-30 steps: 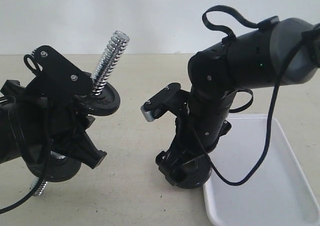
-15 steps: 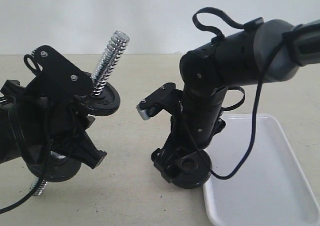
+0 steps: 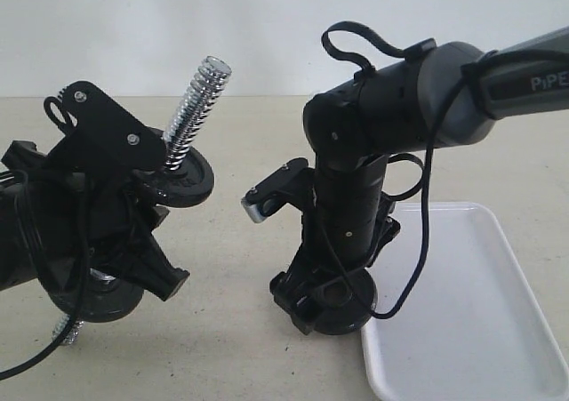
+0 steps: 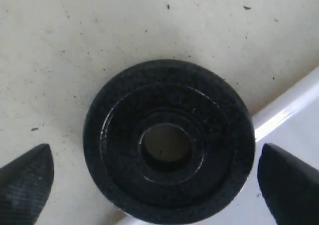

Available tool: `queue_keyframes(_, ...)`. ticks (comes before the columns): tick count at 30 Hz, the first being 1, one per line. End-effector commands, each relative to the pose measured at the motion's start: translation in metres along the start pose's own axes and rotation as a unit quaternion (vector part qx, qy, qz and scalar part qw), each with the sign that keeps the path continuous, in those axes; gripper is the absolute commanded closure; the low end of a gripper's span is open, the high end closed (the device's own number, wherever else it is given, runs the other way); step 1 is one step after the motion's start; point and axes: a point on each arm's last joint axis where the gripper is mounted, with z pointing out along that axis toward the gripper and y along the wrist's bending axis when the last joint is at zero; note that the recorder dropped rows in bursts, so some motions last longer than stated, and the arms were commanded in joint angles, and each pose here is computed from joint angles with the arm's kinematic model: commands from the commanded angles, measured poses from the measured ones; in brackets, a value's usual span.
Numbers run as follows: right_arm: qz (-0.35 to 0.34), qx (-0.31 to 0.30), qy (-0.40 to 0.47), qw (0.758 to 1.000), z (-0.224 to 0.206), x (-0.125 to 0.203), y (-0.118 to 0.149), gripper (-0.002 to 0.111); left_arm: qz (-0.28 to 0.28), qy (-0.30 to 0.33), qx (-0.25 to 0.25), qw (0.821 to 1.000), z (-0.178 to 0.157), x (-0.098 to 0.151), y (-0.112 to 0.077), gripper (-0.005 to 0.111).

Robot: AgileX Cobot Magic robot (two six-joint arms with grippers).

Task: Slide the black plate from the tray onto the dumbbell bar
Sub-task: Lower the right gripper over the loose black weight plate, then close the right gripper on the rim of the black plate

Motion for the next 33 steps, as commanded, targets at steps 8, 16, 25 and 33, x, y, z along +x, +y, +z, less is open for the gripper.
queue_keyframes(8, -0.004, 0.006, -0.001, 1.0, 0.0012, -0.0013, -0.0014, 0.003, 0.005, -0.037, -0.036, 0.999, -0.0127, -0.0166, 0.0138, 0.102)
queue_keyframes(16, 0.003, 0.013, 0.0, 1.0, 0.0012, -0.0011, -0.0028, 0.003, 0.005, -0.038, -0.035, 0.999, -0.0127, -0.0167, 0.0135, 0.102)
queue_keyframes(25, 0.015, 0.013, -0.001, 1.0, 0.0012, -0.0013, -0.0028, 0.003, -0.004, -0.054, -0.035, 0.998, -0.0209, -0.0197, 0.018, 0.102)
queue_keyframes(33, 0.023, 0.016, -0.009, 1.0, 0.0012, -0.0026, -0.0032, 0.003, -0.003, -0.054, -0.034, 0.998, -0.0207, -0.0197, 0.0177, 0.102)
